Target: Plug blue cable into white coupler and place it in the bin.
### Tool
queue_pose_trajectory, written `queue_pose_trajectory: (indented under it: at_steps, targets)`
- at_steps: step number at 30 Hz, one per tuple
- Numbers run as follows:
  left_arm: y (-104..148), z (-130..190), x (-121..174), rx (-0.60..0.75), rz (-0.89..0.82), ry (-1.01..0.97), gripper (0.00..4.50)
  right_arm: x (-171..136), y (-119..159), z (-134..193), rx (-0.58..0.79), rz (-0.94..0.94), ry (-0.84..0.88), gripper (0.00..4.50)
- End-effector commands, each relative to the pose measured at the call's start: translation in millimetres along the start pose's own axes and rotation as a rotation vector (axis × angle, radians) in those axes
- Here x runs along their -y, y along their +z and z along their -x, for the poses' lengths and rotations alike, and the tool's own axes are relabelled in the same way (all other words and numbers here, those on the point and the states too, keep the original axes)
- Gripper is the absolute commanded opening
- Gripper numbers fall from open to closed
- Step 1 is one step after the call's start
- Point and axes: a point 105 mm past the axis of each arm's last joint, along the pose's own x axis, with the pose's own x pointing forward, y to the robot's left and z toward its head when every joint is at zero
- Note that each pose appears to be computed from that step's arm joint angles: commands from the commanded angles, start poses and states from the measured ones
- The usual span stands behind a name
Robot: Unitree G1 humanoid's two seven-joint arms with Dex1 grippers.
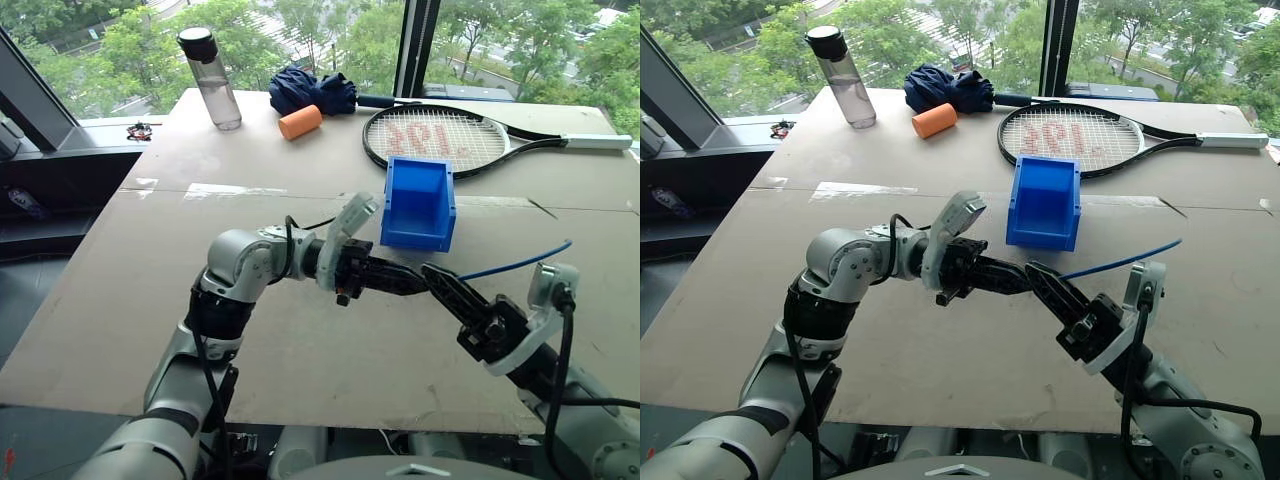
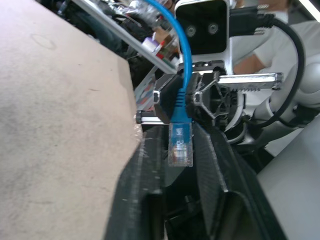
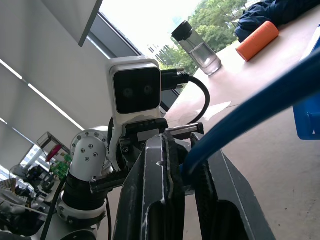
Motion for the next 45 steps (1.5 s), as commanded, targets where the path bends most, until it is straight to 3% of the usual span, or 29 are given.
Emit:
queue_pose_trajectory:
  at_steps: [1, 3, 5, 8, 16, 25, 29, 33, 38, 39, 45]
  targets:
    - [13.4, 3.2, 7.0, 0.047, -0.105, 0.033, 2.72, -8.2, 5.3, 0.0, 0.018, -0.003, 0.036, 0.0]
    - [15.7, 17.9, 5.5, 0.064, -0.147, 0.109, 3.73, -5.5, 10.5, 2.3, 0.036, 0.008, 0.024, 0.0]
    - [8.0, 32.4, 1.9, 0.02, -0.222, 0.2, 4.41, -2.5, 15.1, 5.2, 0.049, 0.023, 0.012, 0.0]
    - [-6.1, 56.8, -16.0, -0.073, -0.382, 0.4, 4.41, 6.4, 23.6, 8.6, 0.068, 0.052, -0.012, 0.0]
    - [-20.7, 110.4, -43.5, -0.012, -0.483, 0.754, 4.41, 22.7, 36.0, 4.9, 0.075, 0.111, -0.047, 0.0]
    - [-43.7, 124.9, -64.7, -0.09, -0.492, 0.813, 4.41, 29.1, 46.5, -6.7, 0.065, 0.133, -0.043, 0.0]
    - [-51.9, 115.9, -73.0, -0.119, -0.492, 0.759, 4.41, 28.3, 48.7, -13.2, 0.042, 0.152, -0.049, 0.0]
    - [-63.0, 109.1, -80.4, -0.177, -0.518, 0.69, 3.2, 30.6, 48.4, -15.3, 0.027, 0.164, -0.058, 0.0]
    - [-72.8, 106.3, -85.3, -0.242, -0.55, 0.606, 0.79, 28.0, 47.3, -18.2, 0.011, 0.197, -0.041, 0.0]
    - [-72.3, 106.4, -85.5, -0.24, -0.55, 0.594, 0.55, 26.4, 45.8, -19.9, -0.007, 0.224, -0.028, 0.0]
    - [-66.2, 89.0, -83.6, -0.241, -0.591, 0.472, 0.6, 29.5, 28.3, -34.2, -0.154, 0.399, 0.032, 0.0]
